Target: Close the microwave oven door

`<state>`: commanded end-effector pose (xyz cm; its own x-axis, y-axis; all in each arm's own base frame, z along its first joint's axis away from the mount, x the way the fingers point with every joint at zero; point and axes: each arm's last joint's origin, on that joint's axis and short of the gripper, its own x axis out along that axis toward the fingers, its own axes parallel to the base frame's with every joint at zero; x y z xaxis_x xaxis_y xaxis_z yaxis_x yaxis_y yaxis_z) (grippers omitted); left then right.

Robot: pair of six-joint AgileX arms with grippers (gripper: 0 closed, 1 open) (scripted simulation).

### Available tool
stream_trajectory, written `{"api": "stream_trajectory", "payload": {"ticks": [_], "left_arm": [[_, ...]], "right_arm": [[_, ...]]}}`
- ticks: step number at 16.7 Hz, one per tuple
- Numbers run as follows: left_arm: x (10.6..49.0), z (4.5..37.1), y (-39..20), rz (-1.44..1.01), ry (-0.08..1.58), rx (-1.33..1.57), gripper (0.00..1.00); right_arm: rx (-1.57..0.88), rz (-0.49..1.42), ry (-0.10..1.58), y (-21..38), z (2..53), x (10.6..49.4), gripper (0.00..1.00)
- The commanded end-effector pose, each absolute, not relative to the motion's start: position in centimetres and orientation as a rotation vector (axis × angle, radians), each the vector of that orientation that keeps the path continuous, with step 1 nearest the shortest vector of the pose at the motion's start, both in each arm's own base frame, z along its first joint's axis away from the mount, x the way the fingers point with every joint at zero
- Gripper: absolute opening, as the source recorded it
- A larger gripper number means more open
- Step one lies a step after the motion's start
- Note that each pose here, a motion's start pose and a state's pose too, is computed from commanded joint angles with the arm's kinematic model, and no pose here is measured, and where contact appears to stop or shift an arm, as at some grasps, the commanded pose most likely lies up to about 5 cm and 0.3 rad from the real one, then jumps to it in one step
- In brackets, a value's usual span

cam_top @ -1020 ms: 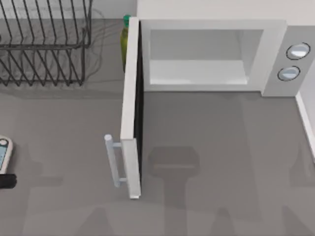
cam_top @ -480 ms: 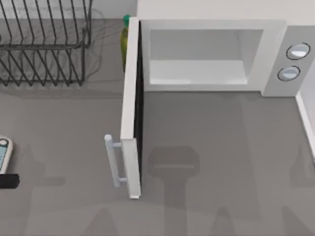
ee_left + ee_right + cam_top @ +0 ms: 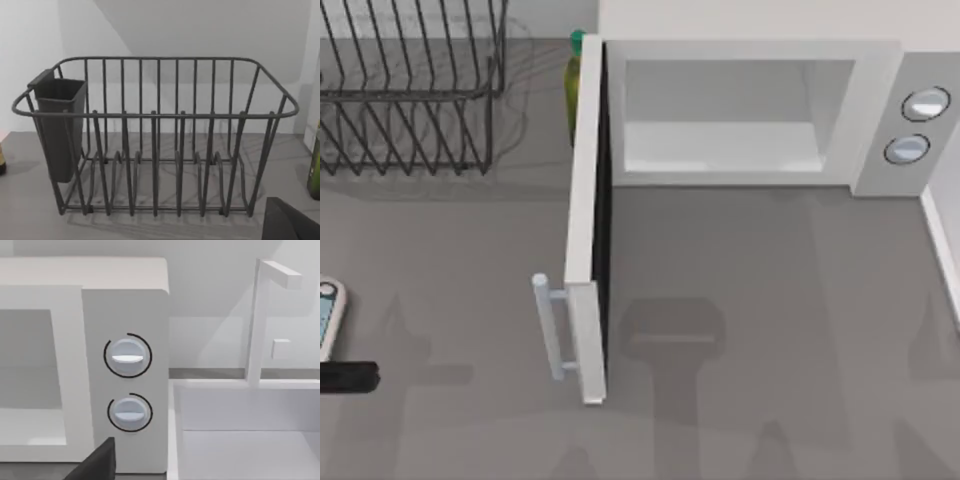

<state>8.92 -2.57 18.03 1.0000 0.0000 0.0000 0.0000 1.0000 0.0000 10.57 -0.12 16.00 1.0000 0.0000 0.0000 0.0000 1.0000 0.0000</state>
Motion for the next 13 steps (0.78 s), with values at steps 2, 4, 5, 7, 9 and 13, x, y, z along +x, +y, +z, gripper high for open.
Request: {"api": "stream_trajectory", "payload": {"ticks": [2,4,5,7,9,13], "left_arm": [[8.9,18.1,-2.6,0.0,0.0,0.0,0.0],[8.9,18.1,-2.6,0.0,0.0,0.0,0.0],[8.9,18.0,-2.6,0.0,0.004,0.001,0.0],[9.0,18.1,-2.8,0.0,0.004,0.001,0.0],[9.1,18.3,-3.3,0.0,0.004,0.001,0.0],[9.3,18.8,-4.7,0.0,0.005,0.002,0.0]], "right_arm": [[0.0,0.0,0.0,-0.1,16.0,10.6,1.0],[0.0,0.0,0.0,-0.1,16.0,10.6,1.0],[0.0,0.0,0.0,-0.1,16.0,10.6,1.0],[0.0,0.0,0.0,-0.1,16.0,10.6,1.0],[0.0,0.0,0.0,-0.1,16.0,10.6,1.0],[0.0,0.0,0.0,-0.1,16.0,10.6,1.0]]}}
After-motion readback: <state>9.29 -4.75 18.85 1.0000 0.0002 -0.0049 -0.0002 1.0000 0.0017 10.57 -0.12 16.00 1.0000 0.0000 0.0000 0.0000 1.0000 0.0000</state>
